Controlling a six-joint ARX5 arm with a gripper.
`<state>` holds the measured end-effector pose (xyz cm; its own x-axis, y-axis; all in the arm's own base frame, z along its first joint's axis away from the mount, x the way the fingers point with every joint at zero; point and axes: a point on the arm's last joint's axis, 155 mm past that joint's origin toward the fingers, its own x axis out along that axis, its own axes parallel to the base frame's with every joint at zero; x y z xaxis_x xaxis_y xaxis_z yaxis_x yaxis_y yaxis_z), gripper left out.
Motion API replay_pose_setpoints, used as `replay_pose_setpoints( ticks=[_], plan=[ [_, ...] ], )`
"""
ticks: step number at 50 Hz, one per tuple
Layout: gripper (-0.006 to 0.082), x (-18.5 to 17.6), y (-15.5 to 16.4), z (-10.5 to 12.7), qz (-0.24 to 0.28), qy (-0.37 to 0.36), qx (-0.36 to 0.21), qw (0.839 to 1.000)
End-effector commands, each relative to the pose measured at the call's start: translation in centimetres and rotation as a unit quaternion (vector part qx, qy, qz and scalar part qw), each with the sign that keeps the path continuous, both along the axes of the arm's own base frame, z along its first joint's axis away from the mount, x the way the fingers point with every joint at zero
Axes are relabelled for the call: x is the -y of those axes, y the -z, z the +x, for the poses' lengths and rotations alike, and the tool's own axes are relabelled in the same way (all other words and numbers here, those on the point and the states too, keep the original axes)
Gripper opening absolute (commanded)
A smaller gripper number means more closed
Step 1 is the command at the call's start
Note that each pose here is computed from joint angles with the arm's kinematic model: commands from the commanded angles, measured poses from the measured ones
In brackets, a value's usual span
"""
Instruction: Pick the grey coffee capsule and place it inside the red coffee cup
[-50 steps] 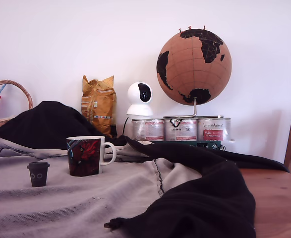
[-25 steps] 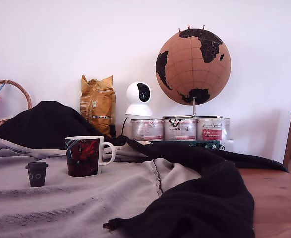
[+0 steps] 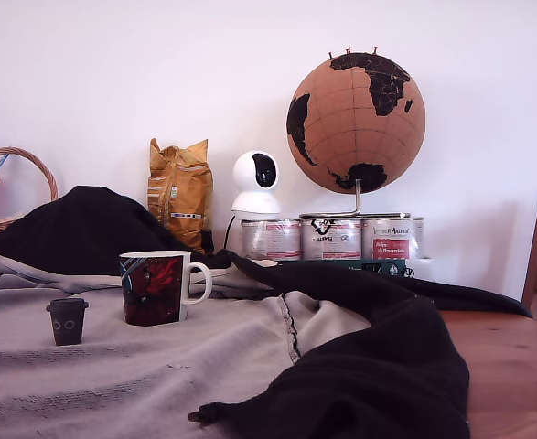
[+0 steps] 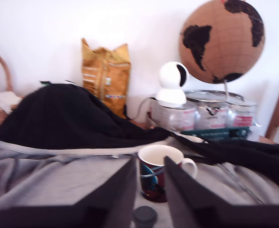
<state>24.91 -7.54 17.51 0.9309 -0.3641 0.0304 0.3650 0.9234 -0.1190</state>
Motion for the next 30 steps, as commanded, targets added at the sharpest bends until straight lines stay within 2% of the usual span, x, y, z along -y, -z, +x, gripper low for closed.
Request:
replay_pose_setpoints(
  ticks=[1, 11, 30],
  plan=[
    [0.0599, 0.2, 2.3, 0.3, 0.006, 0.003, -0.03, 1.0],
    [0.0598, 0.5, 4.7, 1.4, 0.021, 0.003, -0.075, 0.997],
    [0.0596, 1.1, 8.1, 3.7, 0.044, 0.01, -0.113, 0.993]
  ],
)
